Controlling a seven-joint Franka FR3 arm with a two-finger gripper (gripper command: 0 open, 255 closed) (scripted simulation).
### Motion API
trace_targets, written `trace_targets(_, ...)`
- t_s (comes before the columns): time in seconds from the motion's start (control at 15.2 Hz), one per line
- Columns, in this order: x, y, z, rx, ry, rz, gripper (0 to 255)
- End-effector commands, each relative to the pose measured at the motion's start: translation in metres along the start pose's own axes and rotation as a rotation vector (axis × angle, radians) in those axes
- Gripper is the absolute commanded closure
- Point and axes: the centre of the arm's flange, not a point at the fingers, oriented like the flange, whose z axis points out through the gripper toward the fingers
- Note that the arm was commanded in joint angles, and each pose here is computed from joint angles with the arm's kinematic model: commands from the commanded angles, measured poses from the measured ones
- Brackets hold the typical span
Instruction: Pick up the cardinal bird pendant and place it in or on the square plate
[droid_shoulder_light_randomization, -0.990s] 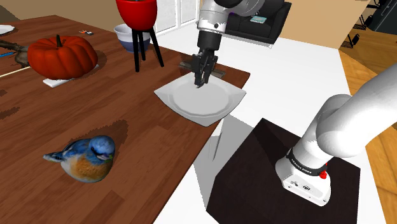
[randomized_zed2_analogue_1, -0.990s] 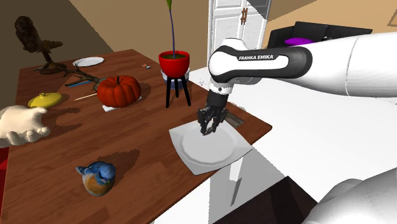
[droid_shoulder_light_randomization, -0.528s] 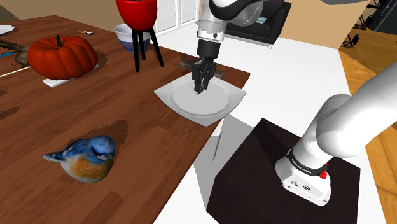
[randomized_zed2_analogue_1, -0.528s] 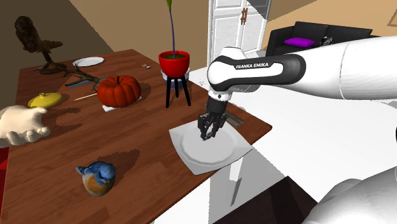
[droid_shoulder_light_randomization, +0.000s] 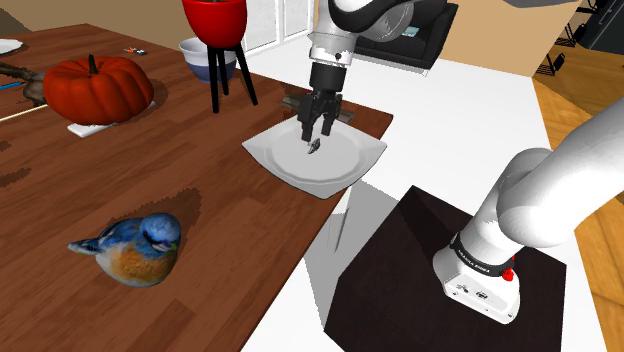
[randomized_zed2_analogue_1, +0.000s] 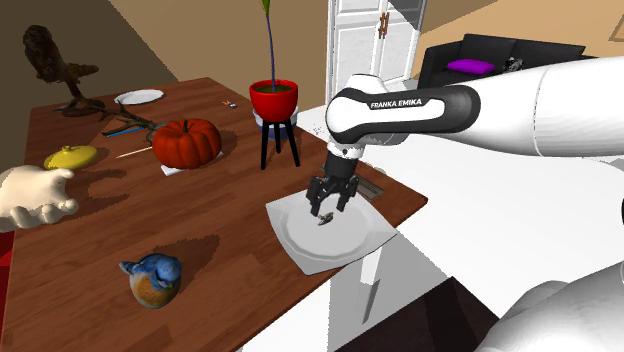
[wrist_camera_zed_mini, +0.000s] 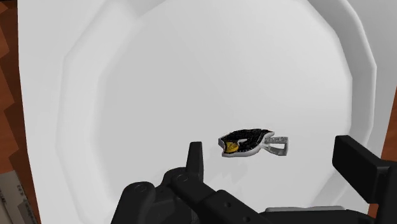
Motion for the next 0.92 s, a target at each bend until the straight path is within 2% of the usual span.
trace_targets(0.0, 0.000, 0.000, 0.000, 0.000, 0.000, 0.000, 0)
trace_targets(0.07, 0.000, 0.000, 0.000, 0.000, 0.000, 0.000, 0)
trace_targets(0.33, 0.000, 0.000, -0.050, 0.000, 0.000, 0.000, 0)
trace_targets(0.86, 0.000, 0.000, -0.050, 0.000, 0.000, 0.000, 0)
